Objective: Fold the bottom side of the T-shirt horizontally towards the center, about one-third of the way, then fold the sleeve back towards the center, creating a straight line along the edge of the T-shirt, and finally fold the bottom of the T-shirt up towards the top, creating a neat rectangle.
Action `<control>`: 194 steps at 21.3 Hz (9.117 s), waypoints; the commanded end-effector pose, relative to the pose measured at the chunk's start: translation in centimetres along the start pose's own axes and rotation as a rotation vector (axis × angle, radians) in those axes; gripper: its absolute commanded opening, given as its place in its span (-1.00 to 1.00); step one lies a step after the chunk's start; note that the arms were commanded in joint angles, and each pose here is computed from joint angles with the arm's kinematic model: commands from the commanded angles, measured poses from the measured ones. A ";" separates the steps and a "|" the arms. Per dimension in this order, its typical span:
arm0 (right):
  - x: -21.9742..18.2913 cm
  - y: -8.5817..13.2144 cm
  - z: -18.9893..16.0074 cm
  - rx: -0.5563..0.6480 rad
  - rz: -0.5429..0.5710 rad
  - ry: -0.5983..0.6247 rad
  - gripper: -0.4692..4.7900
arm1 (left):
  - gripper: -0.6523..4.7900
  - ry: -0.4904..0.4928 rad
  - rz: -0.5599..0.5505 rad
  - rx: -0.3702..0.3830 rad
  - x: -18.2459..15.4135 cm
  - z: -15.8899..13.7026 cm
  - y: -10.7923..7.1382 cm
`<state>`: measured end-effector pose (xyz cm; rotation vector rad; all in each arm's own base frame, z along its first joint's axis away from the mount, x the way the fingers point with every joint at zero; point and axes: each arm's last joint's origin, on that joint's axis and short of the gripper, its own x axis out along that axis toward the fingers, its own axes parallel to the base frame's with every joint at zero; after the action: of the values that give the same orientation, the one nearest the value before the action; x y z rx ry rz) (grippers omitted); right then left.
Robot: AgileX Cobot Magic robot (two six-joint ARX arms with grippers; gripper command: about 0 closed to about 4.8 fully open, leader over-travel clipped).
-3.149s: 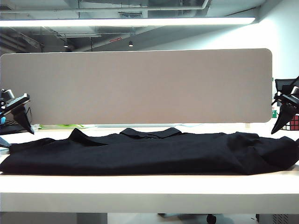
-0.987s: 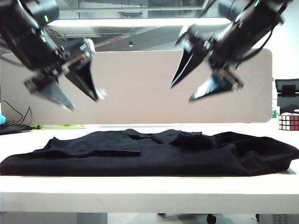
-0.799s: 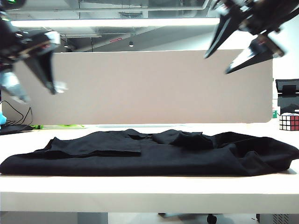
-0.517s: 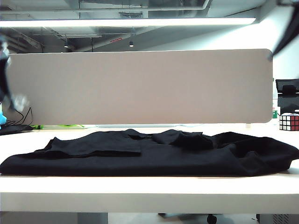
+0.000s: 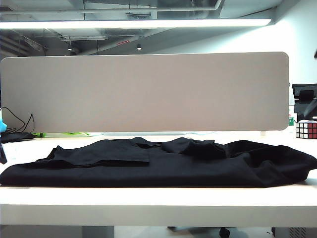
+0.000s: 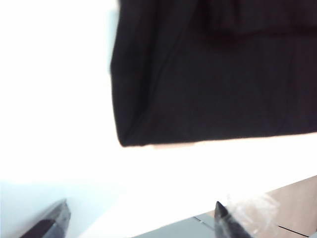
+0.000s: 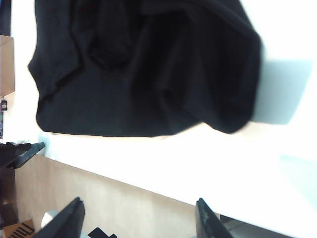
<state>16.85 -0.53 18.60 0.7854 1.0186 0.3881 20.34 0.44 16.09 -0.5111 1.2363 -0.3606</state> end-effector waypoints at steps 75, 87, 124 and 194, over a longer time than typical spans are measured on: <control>-0.5 4.6 12.1 -0.150 0.364 -0.337 -0.86 | -0.78 -0.540 -0.006 0.251 -4.8 11.8 -8.6; 7.1 1.7 18.7 -0.119 0.263 -0.274 -0.86 | -0.78 -0.522 0.052 0.278 0.5 20.5 -7.3; -8.5 8.9 3.7 -0.517 0.136 -0.614 -0.86 | -0.78 -0.905 0.100 0.402 -15.3 -1.9 -8.6; -1.4 -1.5 -7.3 -0.680 -0.419 -1.050 -0.85 | -0.78 -1.219 0.250 0.487 -2.5 -10.5 -1.7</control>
<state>9.73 0.49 16.33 0.0748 0.0168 -0.0774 9.62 -1.50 16.35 -0.0773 0.0150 -0.0773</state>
